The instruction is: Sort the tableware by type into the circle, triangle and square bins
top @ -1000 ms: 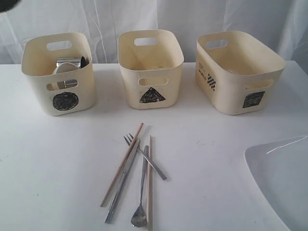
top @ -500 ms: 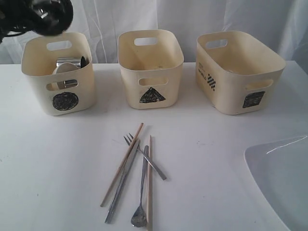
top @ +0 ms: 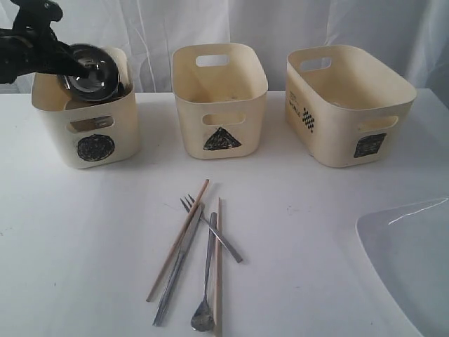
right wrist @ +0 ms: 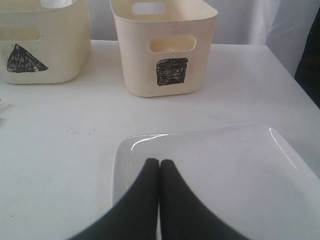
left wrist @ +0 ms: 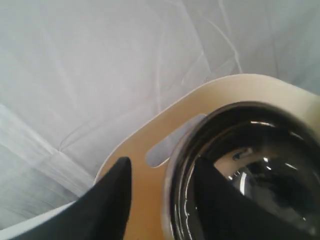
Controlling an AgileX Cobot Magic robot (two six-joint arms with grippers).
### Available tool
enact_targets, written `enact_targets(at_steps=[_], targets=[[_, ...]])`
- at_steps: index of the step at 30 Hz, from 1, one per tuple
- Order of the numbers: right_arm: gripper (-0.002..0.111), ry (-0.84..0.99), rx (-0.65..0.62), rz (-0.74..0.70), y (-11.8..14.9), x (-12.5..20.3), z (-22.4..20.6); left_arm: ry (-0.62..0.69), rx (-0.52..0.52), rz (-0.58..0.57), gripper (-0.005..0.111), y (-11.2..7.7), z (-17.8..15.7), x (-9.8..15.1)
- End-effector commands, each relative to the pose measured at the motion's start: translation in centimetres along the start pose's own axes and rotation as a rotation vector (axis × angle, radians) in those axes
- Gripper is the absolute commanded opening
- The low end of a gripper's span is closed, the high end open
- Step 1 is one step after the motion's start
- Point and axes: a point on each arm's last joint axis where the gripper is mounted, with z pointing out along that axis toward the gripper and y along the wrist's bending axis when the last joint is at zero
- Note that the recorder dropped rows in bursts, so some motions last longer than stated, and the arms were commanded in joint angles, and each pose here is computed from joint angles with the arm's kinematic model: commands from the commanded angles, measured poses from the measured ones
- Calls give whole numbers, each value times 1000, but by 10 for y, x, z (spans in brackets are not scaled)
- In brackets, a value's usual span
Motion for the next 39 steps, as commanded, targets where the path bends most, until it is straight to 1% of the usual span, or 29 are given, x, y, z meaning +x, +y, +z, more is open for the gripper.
enact_targets(at_steps=[1,4,6,8,9,10,11,13,14,16,19,20,21,23,24,25,26,27,28,29,32,35,39], targets=[[0,-12,-1,0,0,-1,0,-19,-7,-89,59,9,-11,-22],[0,-12,-1,0,0,-1,0,-4,5,-94,60,16,-27,-38],[0,-12,-1,0,0,-1,0,31,23,-94,60,19,-42,-48],[0,-12,-1,0,0,-1,0,110,62,-93,59,22,-61,-57],[0,-12,-1,0,0,-1,0,157,84,-92,56,23,-72,-60],[0,-12,-1,0,0,-1,0,191,101,-91,49,24,-82,-64],[0,-12,-1,0,0,-1,0,236,122,-90,38,24,-91,-65],[0,-12,-1,0,0,-1,0,294,148,-89,11,23,-102,-65],[0,-12,-1,0,0,-1,0,305,153,-88,1,23,-107,-65],[0,-12,-1,0,0,-1,0,310,144,-150,0,24,-114,-66],[0,-12,-1,0,0,-1,0,316,111,-344,0,24,-130,-68],[0,-12,-1,0,0,-1,0,320,104,-392,0,24,-137,-65],[0,-12,-1,0,0,-1,0,311,97,-417,0,24,-145,-65],[0,-12,-1,0,0,-1,0,276,89,-412,0,22,-167,-60],[0,-12,-1,0,0,-1,0,242,78,-382,0,22,-178,-58],[0,-12,-1,0,0,-1,0,224,73,-353,0,20,-189,-51],[0,-12,-1,0,0,-1,0,156,58,-315,0,21,-210,-52],[0,-12,-1,0,0,-1,0,134,52,-297,0,18,-223,-44],[0,-12,-1,0,0,-1,0,81,39,-277,0,18,-243,-44],[0,-12,-1,0,0,-1,0,38,26,-272,0,15,-261,-37],[0,-12,-1,0,0,-1,0,-81,-6,-269,0,12,-314,-28],[0,-12,-1,0,0,-1,0,-82,-3,-269,0,5,-348,-11],[0,-12,-1,0,0,-1,0,39,36,-266,0,-6,-373,15]])
